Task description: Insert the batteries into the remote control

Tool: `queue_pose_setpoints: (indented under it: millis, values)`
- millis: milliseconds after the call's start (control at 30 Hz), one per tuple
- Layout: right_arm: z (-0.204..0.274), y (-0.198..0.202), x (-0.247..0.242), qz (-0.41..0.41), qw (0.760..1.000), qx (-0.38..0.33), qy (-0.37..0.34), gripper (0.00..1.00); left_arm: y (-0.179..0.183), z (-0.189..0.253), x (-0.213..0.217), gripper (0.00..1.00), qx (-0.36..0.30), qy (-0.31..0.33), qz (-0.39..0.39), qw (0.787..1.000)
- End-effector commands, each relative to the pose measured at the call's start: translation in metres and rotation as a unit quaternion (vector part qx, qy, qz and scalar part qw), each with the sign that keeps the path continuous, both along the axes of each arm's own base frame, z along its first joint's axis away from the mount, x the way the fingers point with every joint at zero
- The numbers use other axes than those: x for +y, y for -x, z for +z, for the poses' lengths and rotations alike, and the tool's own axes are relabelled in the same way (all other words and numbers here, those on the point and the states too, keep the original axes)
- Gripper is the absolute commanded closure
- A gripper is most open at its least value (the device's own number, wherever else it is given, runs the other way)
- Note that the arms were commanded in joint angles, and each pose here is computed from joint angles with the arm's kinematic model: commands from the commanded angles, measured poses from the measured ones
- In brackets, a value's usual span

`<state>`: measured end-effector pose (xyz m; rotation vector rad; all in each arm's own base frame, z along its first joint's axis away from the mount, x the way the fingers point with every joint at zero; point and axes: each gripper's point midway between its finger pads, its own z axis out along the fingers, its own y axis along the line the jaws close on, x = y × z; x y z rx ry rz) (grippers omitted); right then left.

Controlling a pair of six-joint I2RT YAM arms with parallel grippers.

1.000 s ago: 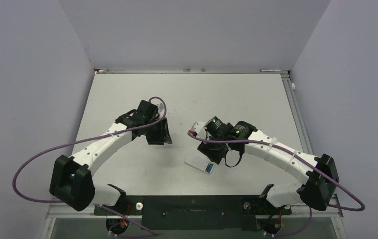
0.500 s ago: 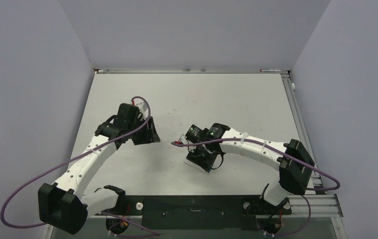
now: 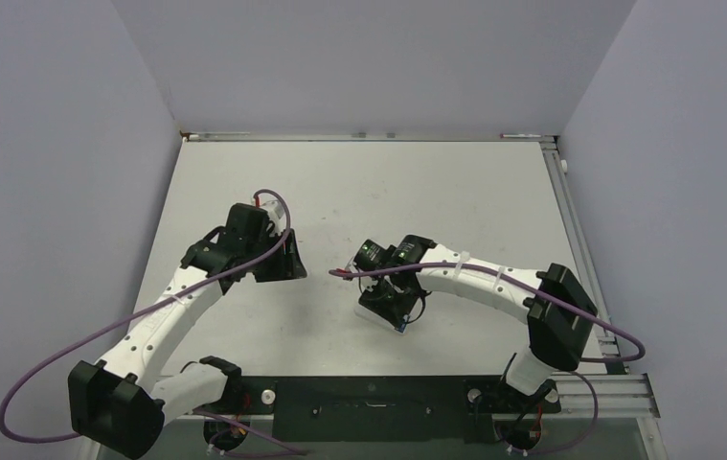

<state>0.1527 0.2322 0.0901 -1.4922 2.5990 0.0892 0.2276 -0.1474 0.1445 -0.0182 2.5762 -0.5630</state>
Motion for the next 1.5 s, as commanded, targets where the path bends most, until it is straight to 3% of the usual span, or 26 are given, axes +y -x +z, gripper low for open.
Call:
queue_pose_setpoints:
  millis: [0,633,1467]
  values:
    - [0.001,-0.009,0.001,-0.006,1.000,-0.017,0.017,0.91,0.000,0.005,0.006,0.52,-0.017,-0.009,0.005,1.000]
    - [-0.016,-0.018,-0.018,0.060,0.996,-0.034,0.055,0.92,-0.002,-0.005,-0.002,0.50,0.006,0.010,0.005,1.000]
    - [-0.045,-0.003,-0.009,0.034,0.998,0.006,0.053,0.92,0.001,-0.016,-0.007,0.50,0.031,0.030,0.013,0.999]
